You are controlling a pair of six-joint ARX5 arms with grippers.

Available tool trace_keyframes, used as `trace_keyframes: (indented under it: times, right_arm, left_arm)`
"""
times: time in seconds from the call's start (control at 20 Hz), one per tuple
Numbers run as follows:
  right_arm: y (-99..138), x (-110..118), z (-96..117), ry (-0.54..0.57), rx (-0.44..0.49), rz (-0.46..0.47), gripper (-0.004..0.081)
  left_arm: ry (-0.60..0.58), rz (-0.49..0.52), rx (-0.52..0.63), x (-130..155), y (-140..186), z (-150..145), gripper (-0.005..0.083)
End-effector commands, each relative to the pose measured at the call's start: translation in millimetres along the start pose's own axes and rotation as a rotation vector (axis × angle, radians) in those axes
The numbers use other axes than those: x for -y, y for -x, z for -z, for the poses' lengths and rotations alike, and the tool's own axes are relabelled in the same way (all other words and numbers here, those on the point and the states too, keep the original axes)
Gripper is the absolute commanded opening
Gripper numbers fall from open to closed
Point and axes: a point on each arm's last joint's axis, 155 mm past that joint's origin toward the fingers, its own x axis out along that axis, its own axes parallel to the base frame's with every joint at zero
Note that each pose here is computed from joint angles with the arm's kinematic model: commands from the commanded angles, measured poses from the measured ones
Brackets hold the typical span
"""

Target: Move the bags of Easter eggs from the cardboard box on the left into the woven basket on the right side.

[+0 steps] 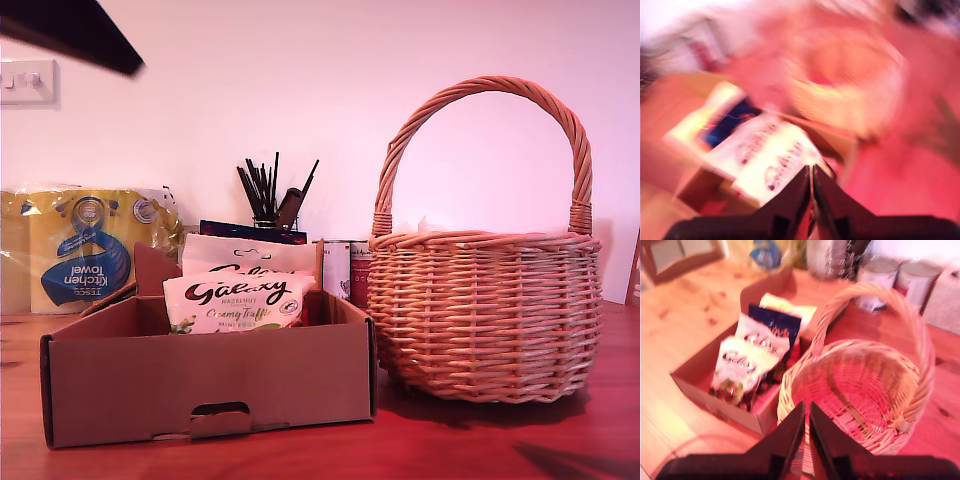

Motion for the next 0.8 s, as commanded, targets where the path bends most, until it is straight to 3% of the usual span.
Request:
trace_keyframes:
  times: [0.0,0.05,0.15,0.2,0.25,0.5,0.75]
  right_arm:
    - [1,-4,-3,0.014,0.013,-0.017,-0.0013]
    - [1,-6,-3,0.022,0.015,-0.026,-0.0013]
    - [1,-6,-3,0.030,0.014,-0.028,-0.0013]
    - [1,-6,-3,0.030,0.014,-0.028,-0.0013]
    - [1,-7,-2,0.030,0.013,-0.031,-0.0013]
    - [1,-7,-2,0.039,0.012,-0.035,-0.0013]
    - [1,-7,-2,0.063,0.011,-0.035,-0.0013]
  left_arm:
    - [-0.023,0.026,-0.033,-2,-12,9,-0.0017]
    - [-0.006,0.038,-0.064,-5,-19,18,0.0044]
    - [0.032,0.010,-0.101,-22,-36,30,0.0447]
    - [0.051,-0.001,-0.108,-30,-43,34,0.0597]
    - [0.066,0.004,-0.118,-34,-51,40,0.0661]
    - [0.129,-0.009,-0.153,-59,-79,66,0.0659]
    - [0.223,0.059,-0.187,-58,-98,93,0.0659]
